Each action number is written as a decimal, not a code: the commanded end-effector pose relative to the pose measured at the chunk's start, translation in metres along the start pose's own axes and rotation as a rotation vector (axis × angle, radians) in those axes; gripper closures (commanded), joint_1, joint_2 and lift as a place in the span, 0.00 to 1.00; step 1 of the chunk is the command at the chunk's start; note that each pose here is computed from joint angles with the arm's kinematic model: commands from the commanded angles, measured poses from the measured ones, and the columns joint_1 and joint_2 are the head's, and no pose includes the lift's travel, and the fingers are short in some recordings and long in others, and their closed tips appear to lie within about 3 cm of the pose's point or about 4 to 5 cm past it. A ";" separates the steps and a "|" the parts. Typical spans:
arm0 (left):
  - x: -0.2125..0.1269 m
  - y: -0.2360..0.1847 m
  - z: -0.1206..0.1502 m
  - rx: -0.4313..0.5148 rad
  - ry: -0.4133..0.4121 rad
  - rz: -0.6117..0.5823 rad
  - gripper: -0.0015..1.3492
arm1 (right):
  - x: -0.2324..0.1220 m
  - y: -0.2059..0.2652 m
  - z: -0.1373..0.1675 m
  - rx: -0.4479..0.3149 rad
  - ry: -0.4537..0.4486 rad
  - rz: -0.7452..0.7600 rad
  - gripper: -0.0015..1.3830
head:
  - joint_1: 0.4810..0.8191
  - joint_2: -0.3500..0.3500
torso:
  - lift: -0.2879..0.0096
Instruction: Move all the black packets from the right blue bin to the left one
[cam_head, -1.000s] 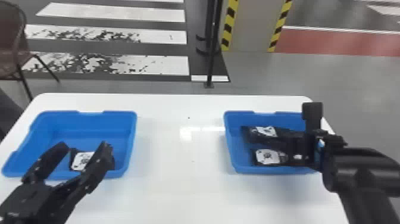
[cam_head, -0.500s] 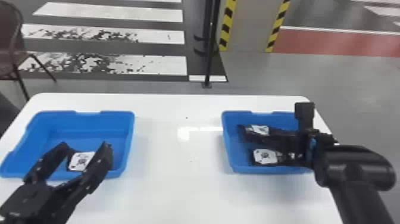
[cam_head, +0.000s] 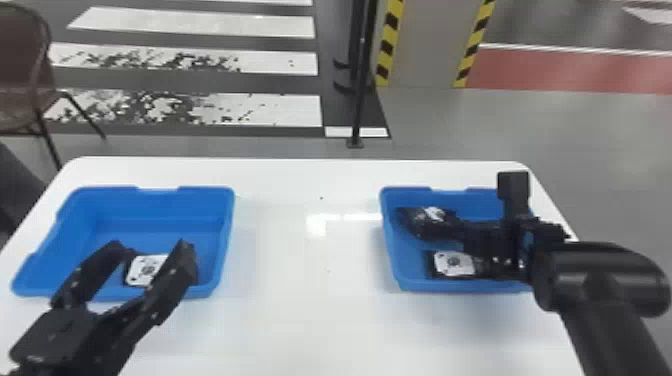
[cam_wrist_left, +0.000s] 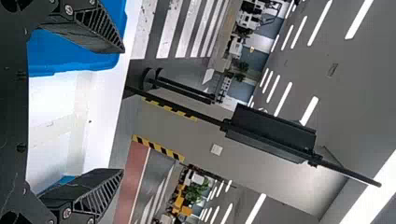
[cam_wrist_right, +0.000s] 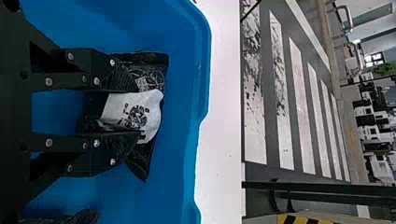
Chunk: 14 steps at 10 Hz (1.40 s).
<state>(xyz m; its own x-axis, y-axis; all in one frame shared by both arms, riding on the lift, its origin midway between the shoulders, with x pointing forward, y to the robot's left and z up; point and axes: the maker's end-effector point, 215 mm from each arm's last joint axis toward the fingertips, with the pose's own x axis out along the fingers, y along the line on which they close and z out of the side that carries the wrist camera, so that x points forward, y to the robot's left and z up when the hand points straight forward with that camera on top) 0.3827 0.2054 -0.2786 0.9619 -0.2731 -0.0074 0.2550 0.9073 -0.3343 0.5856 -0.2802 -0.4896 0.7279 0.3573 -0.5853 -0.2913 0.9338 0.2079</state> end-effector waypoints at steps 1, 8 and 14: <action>0.000 0.002 -0.001 -0.007 -0.003 0.002 0.09 | -0.009 0.003 -0.001 0.004 -0.014 -0.001 0.80 | 0.63 0.38 | 0.50; 0.000 0.003 0.009 0.004 -0.042 0.005 0.09 | -0.092 0.089 0.092 0.084 -0.379 0.283 0.80 | 0.63 0.43 | 0.50; 0.010 -0.013 0.012 -0.039 -0.046 -0.046 0.09 | -0.085 0.308 0.097 0.133 -0.339 0.871 0.80 | 0.63 0.73 | 0.50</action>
<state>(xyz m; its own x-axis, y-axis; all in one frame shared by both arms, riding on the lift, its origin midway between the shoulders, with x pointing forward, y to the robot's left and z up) 0.3887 0.1970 -0.2645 0.9556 -0.2907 0.0487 0.2882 0.8870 -0.3609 0.5008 -0.0369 -0.2961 0.4654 0.8823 0.0699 -0.7559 0.3551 0.5501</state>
